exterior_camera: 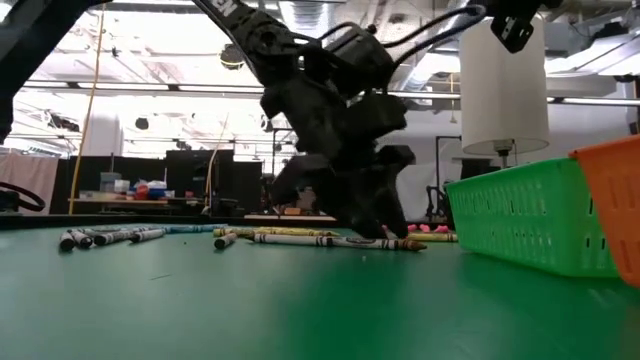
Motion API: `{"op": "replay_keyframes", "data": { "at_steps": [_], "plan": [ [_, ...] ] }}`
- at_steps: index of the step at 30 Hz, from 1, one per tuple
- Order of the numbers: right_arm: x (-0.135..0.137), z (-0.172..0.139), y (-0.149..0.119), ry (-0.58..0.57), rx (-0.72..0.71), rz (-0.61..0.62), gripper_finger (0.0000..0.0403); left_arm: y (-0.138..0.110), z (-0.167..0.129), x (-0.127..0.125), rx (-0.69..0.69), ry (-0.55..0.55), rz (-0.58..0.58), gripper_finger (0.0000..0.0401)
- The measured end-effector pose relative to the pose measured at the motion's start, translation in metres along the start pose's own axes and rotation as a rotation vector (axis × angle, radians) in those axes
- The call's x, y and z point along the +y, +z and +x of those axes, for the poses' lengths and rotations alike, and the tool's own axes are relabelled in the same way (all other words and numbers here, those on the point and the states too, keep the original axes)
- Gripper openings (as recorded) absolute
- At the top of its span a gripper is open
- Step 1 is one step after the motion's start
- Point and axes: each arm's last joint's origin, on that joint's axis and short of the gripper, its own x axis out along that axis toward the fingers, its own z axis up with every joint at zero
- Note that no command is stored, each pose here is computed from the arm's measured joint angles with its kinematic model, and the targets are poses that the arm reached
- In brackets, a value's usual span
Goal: Sort crayons
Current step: Put the brown crayon into the red bin
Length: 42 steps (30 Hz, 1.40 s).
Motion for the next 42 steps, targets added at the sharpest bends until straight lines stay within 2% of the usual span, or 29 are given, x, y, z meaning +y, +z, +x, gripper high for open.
{"op": "replay_keyframes", "data": {
  "at_steps": [7, 18, 27, 31, 33, 42],
  "plan": [
    [0.002, 0.001, -0.001, 0.004, 0.009, -0.006, 0.0000, -0.004, 0.003, -0.003, 0.032, -0.050, 0.003, 0.0118],
    [0.002, 0.001, 0.000, -0.008, -0.004, -0.002, 0.0000, -0.008, 0.003, -0.003, 0.068, -0.049, -0.011, 0.0011],
    [0.002, 0.001, 0.001, -0.009, -0.023, -0.006, 0.0000, 0.006, -0.001, 0.008, 0.091, 0.027, -0.118, 0.0004],
    [0.000, 0.001, 0.000, -0.073, -0.027, -0.009, 0.0000, 0.020, -0.012, 0.021, 0.143, 0.092, -0.197, 0.0003],
    [-0.002, 0.001, -0.001, -0.131, -0.028, 0.002, 0.0000, 0.027, -0.018, 0.024, 0.179, 0.091, -0.226, 0.0003],
    [-0.019, -0.005, -0.018, -0.498, 0.027, 0.112, 0.0000, 0.060, -0.041, 0.023, 0.294, 0.094, -0.237, 0.0002]
  ]
}}
